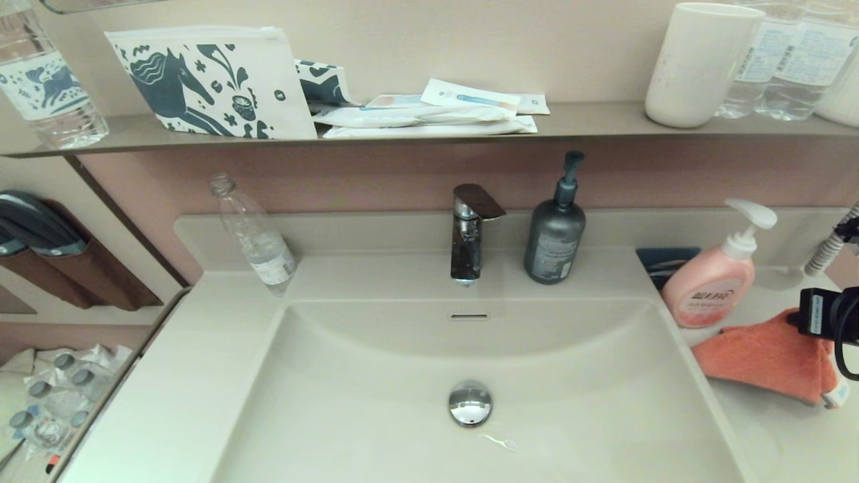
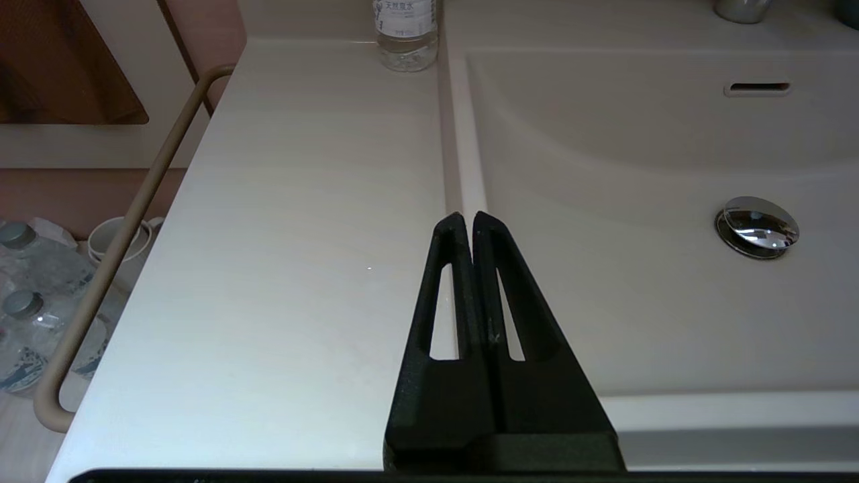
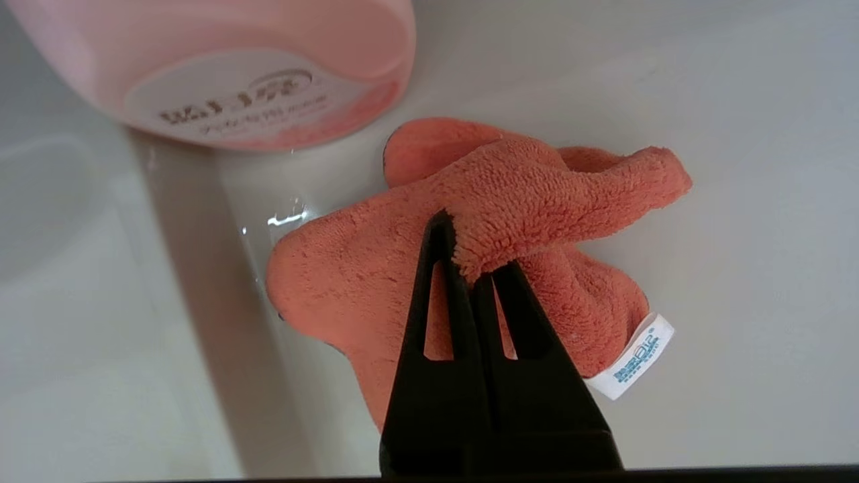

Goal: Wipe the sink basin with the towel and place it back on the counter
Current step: Wipe the sink

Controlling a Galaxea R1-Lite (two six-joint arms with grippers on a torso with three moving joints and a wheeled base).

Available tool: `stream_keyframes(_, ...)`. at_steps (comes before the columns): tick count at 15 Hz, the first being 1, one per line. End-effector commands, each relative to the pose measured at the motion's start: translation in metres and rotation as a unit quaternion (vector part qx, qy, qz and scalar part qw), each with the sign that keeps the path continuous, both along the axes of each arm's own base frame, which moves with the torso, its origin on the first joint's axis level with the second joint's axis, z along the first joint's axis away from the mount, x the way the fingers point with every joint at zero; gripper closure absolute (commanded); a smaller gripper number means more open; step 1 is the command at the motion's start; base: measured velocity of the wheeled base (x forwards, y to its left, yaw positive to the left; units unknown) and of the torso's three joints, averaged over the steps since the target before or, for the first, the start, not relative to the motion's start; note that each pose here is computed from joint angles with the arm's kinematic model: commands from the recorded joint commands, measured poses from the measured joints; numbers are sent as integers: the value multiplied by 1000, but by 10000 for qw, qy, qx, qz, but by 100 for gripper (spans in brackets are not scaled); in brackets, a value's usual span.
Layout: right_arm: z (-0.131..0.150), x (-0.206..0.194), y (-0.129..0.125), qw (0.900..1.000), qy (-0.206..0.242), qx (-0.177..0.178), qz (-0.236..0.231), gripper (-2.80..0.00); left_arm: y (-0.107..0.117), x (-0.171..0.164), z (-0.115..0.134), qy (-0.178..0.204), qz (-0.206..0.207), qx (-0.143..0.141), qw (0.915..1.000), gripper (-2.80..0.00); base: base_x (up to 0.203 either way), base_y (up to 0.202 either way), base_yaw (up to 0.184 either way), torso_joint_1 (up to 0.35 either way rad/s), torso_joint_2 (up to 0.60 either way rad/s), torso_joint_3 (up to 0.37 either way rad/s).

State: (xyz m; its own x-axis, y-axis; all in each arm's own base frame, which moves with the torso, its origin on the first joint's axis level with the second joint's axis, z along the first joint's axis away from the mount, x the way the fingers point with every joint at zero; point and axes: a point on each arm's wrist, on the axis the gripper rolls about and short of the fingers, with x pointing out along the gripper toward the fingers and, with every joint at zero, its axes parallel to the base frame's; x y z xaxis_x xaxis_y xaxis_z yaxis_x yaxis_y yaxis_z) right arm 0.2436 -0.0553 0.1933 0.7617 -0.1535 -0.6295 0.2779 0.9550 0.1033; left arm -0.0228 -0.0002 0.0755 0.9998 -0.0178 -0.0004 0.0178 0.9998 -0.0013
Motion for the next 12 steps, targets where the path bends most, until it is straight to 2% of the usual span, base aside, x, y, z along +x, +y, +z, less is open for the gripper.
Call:
stream_keyframes(1, -2, 2, -1, 9999, 60, -127, -63, -280, 0, 0, 0, 0, 2, -1, 10000, 0, 0, 0, 0, 0, 0, 0)
stream_keyframes(8, 9, -11, 2, 9997, -118, -202, -56, -280, 0, 0, 0, 5, 2, -1, 10000, 0, 0, 0, 0, 0, 0, 0)
stream_keyframes(12, 12, -21, 3, 9997, -10, -202, -118, -280, 0, 0, 0, 1, -1, -1, 10000, 0, 0, 0, 0, 0, 0, 0)
